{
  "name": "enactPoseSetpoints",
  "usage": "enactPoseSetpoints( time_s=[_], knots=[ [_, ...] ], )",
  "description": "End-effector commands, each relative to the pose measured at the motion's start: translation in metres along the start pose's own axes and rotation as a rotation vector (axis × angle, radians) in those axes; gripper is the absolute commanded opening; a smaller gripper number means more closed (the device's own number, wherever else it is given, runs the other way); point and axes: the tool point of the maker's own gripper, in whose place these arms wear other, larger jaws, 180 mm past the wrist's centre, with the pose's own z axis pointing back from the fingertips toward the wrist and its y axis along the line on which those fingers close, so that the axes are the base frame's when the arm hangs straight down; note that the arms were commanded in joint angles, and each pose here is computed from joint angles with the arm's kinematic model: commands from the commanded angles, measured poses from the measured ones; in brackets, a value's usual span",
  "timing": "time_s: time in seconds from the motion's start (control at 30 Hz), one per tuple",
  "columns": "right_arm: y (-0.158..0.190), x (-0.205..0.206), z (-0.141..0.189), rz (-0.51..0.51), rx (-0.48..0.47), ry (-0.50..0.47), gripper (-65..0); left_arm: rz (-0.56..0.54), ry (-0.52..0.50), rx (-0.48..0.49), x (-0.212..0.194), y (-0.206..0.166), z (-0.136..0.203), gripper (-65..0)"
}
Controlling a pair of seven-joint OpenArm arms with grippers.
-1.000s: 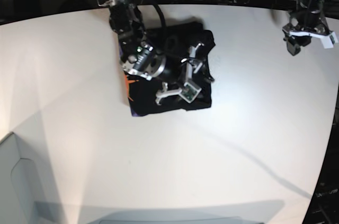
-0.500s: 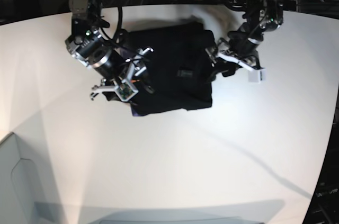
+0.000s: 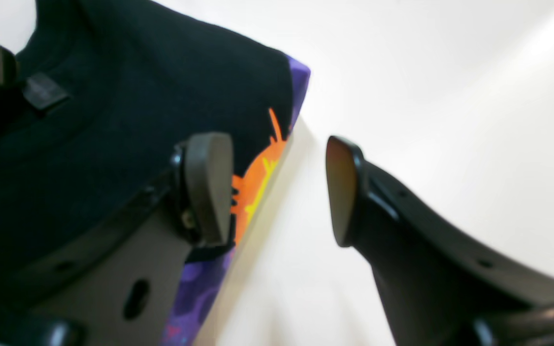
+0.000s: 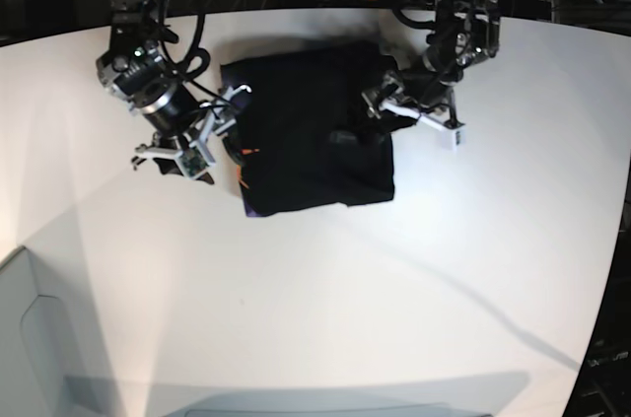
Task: Fold the T-shirt properly
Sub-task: 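Smooth the top of the folded bundle with the right gripper, then push the folded bundle with the left gripper toward the right gripper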
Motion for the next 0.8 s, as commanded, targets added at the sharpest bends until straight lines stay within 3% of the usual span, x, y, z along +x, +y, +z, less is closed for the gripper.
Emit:
enactPoseSetpoints(
  time_s=[0.0,0.07,0.13,0.33,0.47,0.77],
  knots=[
    [-0.002,0.017,0.004,0.008,-0.003,-0.059,-33.1,-0.009,-0.008,-0.012,0.003,-0.003,0.000,-16.0],
    [-0.001,0.018,0.007,0.012,-0.005,-0.063,-33.1,0.001,0.008,0.001,-0.003,0.003,-0.002,-16.4],
    [-0.004,0.019,0.010,0.014,-0.018,-0.067,-33.1,0.008,0.021,0.010,-0.007,0.008,-0.004,-21.0],
    [-0.018,0.020,0.018,0.006,-0.068,-0.072,-33.1,0.021,0.029,0.014,-0.010,0.011,-0.008,-50.5],
    [-0.032,0.014,0.023,-0.006,-0.111,-0.060,-33.3,-0.004,0.060,0.001,-0.014,0.005,-0.017,-64.6],
    [-0.082,-0.015,0.058,-0.092,-0.303,-0.009,-33.5,-0.163,0.180,-0.040,-0.026,-0.010,-0.042,-65.0]
  ],
)
